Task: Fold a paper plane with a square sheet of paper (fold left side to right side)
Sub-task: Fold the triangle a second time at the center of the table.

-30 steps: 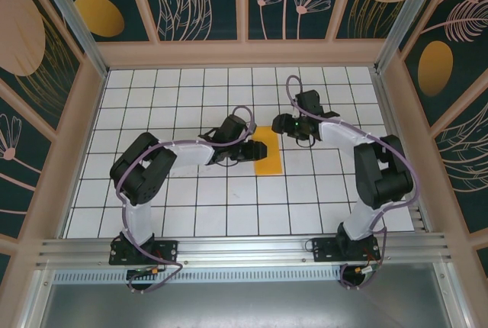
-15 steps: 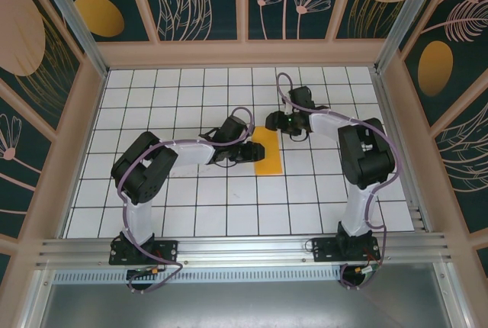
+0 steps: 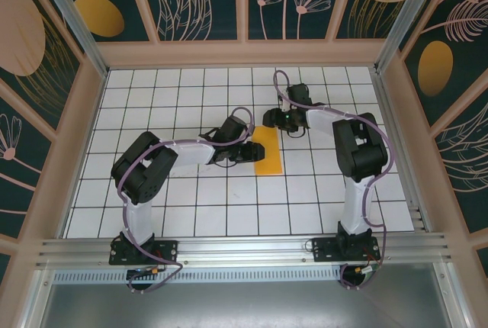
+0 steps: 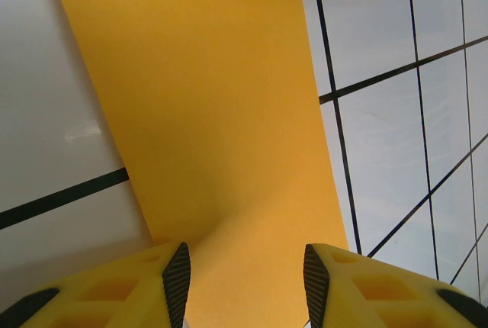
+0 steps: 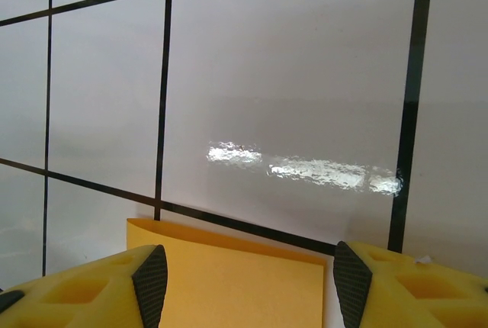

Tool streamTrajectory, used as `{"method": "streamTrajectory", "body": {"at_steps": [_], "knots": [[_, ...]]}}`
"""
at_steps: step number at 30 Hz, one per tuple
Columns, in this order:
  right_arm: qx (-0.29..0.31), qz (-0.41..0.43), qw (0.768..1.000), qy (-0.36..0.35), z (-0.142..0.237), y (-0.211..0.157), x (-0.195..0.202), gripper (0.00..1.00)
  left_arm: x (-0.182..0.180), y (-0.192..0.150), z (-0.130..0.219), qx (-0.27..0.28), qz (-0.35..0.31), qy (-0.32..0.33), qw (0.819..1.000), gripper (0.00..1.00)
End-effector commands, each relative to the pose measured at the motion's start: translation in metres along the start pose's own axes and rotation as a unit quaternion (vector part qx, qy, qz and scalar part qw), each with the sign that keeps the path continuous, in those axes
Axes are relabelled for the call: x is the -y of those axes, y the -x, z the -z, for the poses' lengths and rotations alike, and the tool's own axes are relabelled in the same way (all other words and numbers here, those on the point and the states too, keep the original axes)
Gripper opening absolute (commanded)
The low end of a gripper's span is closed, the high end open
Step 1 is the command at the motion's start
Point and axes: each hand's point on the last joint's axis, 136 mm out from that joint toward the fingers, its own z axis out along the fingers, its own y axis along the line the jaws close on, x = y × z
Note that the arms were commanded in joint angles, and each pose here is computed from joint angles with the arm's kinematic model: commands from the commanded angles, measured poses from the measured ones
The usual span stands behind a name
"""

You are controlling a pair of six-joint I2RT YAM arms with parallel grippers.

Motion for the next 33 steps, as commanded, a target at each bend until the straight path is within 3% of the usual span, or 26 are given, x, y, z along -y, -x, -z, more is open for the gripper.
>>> {"method": "streamTrajectory", "body": {"at_steps": [1, 13, 24, 33], "knots": [[-0.002, 0.007, 1.000, 0.017, -0.005, 0.005, -0.005, 0.63, -0.012, -0.008, -0.005, -0.011, -0.003, 0.017, 1.000, 0.47], [-0.002, 0.000, 0.999, 0.032, 0.007, -0.003, -0.012, 0.50, -0.013, -0.008, -0.006, -0.012, -0.002, 0.020, 1.000, 0.47], [0.000, 0.000, 0.999, 0.046, 0.029, -0.019, -0.019, 0.45, -0.013, -0.008, -0.005, -0.009, -0.001, 0.019, 1.000, 0.46], [-0.012, -0.019, 0.998, 0.064, 0.036, -0.045, -0.019, 0.44, 0.008, 0.006, 0.013, 0.021, -0.021, -0.004, 1.000, 0.47]]}}
